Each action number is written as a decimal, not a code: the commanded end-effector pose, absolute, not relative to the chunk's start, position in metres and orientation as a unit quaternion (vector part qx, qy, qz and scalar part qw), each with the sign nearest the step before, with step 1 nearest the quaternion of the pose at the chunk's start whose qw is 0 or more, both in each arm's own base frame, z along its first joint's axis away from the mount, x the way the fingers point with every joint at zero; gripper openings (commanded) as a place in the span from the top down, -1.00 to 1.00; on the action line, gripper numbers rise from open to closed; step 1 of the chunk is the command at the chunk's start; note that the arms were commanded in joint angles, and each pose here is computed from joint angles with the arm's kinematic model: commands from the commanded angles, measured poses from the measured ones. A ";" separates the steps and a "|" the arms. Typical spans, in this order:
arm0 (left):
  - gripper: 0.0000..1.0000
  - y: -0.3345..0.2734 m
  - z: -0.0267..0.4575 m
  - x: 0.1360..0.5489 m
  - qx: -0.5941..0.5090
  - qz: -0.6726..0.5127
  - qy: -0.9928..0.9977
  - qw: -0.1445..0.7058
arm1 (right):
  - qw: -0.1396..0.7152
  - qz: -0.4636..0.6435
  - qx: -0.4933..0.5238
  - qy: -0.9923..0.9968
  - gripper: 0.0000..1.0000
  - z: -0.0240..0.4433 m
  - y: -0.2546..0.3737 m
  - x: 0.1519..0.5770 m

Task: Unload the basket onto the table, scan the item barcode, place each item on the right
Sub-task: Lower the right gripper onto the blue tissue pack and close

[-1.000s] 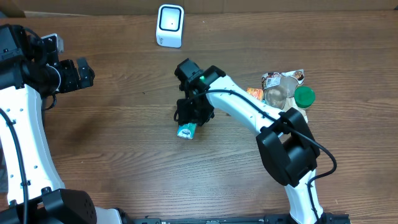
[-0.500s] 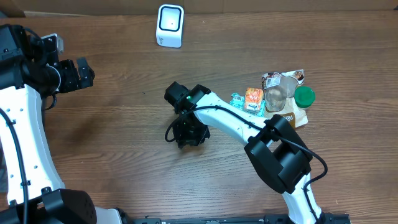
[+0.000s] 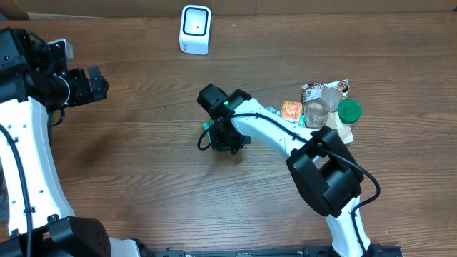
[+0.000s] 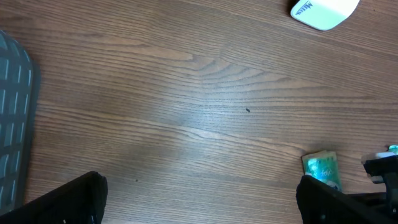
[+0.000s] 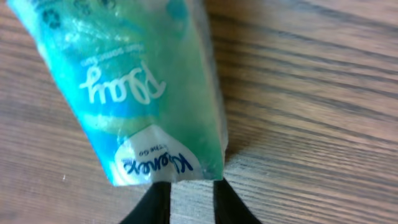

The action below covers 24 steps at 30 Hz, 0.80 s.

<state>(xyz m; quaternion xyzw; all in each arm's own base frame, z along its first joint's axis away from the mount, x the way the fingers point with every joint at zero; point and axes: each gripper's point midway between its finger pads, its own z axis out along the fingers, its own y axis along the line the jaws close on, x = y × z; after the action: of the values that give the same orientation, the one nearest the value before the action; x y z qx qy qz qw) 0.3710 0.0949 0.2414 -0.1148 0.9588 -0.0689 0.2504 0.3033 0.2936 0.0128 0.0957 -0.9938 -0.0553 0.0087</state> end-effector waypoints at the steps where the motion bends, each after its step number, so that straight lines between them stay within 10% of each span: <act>1: -0.99 0.094 0.244 0.371 -0.100 -0.067 0.959 0.256 | 0.024 -0.100 0.121 -0.987 0.45 0.028 0.305 0.300; 8: -0.99 0.094 0.244 0.371 -0.100 -0.067 0.959 0.257 | 0.007 -0.116 0.097 -0.989 -0.02 0.049 0.286 0.328; 24: -0.99 0.094 0.244 0.371 -0.100 -0.067 0.959 0.257 | 0.023 -0.195 0.087 -0.977 0.23 0.015 0.294 0.331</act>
<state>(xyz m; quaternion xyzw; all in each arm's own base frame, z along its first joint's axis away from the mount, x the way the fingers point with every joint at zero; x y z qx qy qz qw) 0.3710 0.0949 0.2414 -0.1148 0.9588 -0.0689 0.2504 0.3355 0.2915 0.0133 0.0876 -0.9788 -0.1845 0.0181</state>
